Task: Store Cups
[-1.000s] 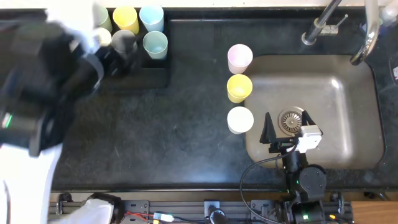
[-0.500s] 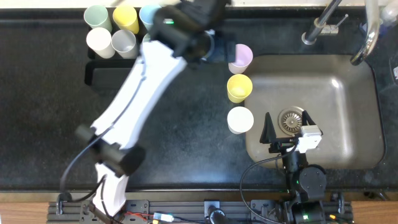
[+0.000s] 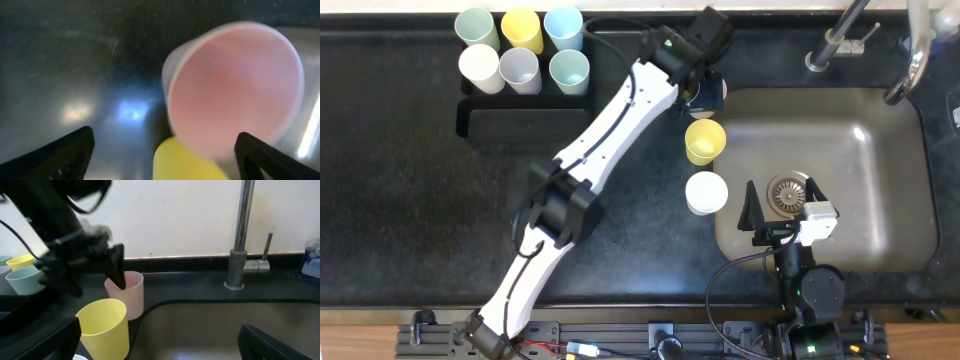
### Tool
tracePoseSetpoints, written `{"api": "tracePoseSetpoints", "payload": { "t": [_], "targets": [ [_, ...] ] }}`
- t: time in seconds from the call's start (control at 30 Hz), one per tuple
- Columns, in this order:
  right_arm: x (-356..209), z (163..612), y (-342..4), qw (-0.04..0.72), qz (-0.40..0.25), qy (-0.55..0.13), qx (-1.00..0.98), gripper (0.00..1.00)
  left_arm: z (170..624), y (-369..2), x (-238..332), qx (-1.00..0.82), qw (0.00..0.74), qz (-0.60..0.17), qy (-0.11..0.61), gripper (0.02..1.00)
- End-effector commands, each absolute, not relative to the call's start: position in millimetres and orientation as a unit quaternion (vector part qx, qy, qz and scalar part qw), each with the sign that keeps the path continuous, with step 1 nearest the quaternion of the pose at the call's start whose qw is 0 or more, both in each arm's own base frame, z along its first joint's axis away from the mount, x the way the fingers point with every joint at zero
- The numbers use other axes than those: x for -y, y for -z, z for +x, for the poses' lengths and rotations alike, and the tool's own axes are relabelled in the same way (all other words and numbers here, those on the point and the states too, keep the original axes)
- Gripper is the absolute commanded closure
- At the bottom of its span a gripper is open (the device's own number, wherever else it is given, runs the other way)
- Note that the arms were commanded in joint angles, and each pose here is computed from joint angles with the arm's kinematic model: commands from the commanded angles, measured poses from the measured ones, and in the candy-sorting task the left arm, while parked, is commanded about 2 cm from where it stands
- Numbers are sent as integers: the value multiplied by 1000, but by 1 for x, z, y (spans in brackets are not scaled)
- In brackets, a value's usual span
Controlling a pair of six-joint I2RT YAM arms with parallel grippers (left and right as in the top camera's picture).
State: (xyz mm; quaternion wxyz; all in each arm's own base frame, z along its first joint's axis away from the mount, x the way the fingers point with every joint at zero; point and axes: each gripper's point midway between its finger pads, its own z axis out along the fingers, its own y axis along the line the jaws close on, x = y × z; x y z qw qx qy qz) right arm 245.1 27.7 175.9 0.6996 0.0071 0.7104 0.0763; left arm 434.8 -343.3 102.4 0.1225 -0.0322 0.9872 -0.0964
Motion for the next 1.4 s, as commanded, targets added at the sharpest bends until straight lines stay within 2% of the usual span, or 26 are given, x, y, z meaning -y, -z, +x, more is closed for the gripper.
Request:
{"api": "tracePoseSetpoints", "payload": {
  "t": [0.03, 0.17, 0.23, 0.3, 0.47, 0.5, 0.6, 0.67, 0.77, 0.87, 0.93, 1.0, 1.1, 1.17, 1.4],
  "targets": [
    [-27, 245, -173, 701, 11, -75, -709, 3, 456, -100, 349, -981, 155, -52, 104, 156],
    [-27, 245, -173, 701, 11, -75, -709, 3, 466, -96, 348, -978, 175, -56, 96, 211],
    [-27, 245, -173, 701, 11, -75, -709, 5, 466, -96, 347, -979, 175, -57, 92, 288],
    [-27, 245, -173, 701, 11, -76, -709, 3, 466, -96, 346, -979, 175, -57, 92, 426],
    [-27, 245, -173, 701, 10, -75, -709, 5, 468, -100, 347, -977, 182, -57, 94, 954],
    [-27, 245, -173, 701, 11, -76, -709, 3, 469, -104, 347, -977, 185, -54, 95, 985],
    [-27, 245, -173, 701, 10, -75, -709, 5, 470, -133, 343, -970, 211, -58, 102, 982],
    [-27, 245, -173, 701, 11, -76, -709, 5, 472, -169, 334, -962, 243, -65, 106, 985],
    [-27, 245, -173, 701, 11, -75, -709, 5, 469, -245, 300, -940, 311, -94, 104, 985],
    [-27, 245, -173, 701, 11, -75, -709, 5, 458, -325, 236, -901, 382, -181, 93, 985],
    [-27, 245, -173, 701, 11, -75, -709, 5, 445, -363, 183, -873, 410, -250, 87, 985],
    [-27, 245, -173, 701, 11, -76, -709, 3, 428, -386, 125, -842, 419, -329, 87, 982],
    [-27, 245, -173, 701, 11, -75, -709, 5, 402, -390, 54, -796, 409, -437, 89, 982],
    [-27, 245, -173, 701, 10, -75, -709, 5, 386, -378, 12, -771, 395, -492, 88, 982],
    [-27, 245, -173, 701, 11, -76, -709, 7, 348, -299, -68, -787, 333, -518, 30, 982]
  ]
}}
